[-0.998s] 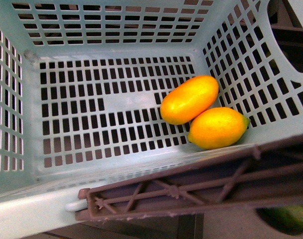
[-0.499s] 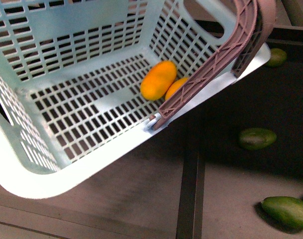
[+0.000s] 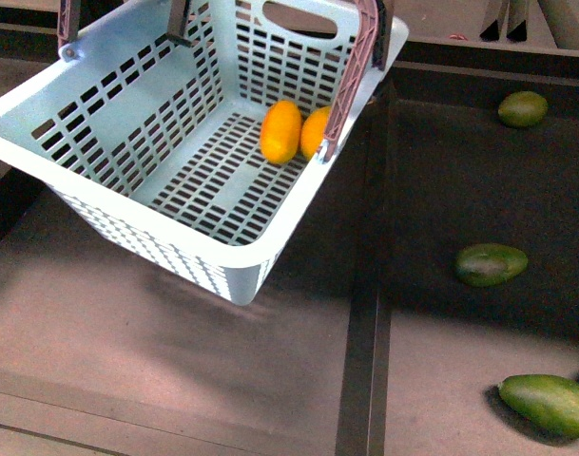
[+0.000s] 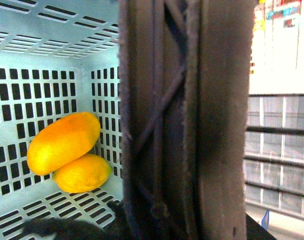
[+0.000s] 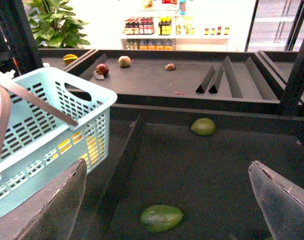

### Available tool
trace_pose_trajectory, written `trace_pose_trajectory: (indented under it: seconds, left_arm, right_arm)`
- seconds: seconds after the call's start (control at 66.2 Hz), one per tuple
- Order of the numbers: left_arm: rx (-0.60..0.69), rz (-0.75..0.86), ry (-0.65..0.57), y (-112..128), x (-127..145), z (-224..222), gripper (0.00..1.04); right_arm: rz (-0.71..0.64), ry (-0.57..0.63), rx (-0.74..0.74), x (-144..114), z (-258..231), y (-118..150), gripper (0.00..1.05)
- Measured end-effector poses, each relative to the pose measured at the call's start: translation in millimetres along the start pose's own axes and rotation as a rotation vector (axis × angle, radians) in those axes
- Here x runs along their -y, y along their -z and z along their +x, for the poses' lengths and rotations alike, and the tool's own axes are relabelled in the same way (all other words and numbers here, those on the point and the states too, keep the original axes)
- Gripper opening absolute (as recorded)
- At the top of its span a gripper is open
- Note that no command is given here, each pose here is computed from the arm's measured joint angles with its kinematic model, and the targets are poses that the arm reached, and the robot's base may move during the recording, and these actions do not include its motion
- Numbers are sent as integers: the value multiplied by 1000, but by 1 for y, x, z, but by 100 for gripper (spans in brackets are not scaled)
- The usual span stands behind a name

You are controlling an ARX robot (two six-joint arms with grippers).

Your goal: Pick lemon and mango into basket

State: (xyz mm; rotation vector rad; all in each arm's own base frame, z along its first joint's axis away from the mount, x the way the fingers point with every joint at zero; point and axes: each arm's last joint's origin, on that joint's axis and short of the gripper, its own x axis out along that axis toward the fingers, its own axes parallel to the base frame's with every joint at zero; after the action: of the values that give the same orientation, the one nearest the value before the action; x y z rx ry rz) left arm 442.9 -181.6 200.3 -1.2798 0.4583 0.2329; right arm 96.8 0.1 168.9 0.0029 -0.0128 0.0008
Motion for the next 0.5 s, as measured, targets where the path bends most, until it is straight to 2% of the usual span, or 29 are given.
trace_pose_trajectory:
  seconds: [0.136,0.287,0.469,0.499]
  left_arm:
    - [9,-1,-78,2,-26,23,14]
    - [-7,-19,-114,7,-52,23,14]
    - [-5,-59,-106,7,-64,17,14]
    - [-4,-65,-103,7,-65,16,18]
  right_arm:
    - [0,0,0,0,0,0,96]
    - [0,0,0,0,0,0,96]
    - [0,0,0,0,0,0,96]
    - [0,0,0,0,0,0,96]
